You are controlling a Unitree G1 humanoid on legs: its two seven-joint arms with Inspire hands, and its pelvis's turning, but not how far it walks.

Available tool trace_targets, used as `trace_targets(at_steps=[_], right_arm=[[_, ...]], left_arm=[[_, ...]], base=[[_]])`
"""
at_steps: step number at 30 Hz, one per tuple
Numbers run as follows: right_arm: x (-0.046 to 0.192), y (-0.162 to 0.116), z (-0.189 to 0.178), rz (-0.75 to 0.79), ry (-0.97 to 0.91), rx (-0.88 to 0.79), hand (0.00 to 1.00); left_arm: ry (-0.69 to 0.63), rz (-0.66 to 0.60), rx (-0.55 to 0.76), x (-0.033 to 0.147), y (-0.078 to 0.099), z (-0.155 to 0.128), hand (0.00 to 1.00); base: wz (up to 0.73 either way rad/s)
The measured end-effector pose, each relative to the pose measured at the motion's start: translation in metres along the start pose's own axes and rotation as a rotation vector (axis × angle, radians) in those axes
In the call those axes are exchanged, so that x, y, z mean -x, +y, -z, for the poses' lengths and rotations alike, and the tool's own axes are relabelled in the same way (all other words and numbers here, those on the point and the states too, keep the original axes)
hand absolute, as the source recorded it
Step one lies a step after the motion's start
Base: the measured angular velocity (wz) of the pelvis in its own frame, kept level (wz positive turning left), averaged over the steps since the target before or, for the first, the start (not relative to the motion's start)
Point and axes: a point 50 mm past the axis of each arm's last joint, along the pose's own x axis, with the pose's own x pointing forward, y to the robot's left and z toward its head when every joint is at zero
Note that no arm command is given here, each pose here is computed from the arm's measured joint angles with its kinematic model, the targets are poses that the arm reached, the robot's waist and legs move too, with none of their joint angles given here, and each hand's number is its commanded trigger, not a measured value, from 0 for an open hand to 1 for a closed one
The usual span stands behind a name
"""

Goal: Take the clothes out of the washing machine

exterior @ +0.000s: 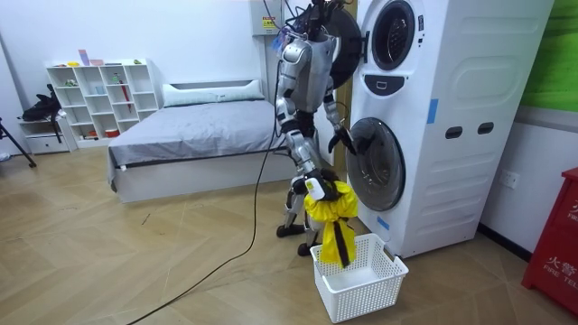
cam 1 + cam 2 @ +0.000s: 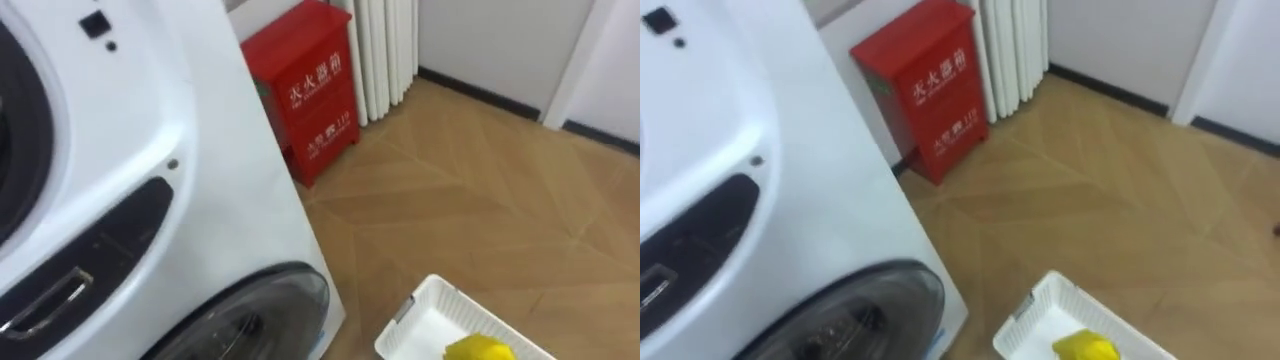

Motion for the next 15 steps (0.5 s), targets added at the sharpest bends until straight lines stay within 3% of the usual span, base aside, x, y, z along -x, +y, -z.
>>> trace_targets(at_steps=[15], right_arm=[[-0.0039, -0.0037, 0.0036, 0.031, 0.008, -0.069, 0.0]], left_arm=[[0.021, 0.004, 0.099, 0.0012, -0.0031, 0.0018, 0.0]], base=[[0.12]])
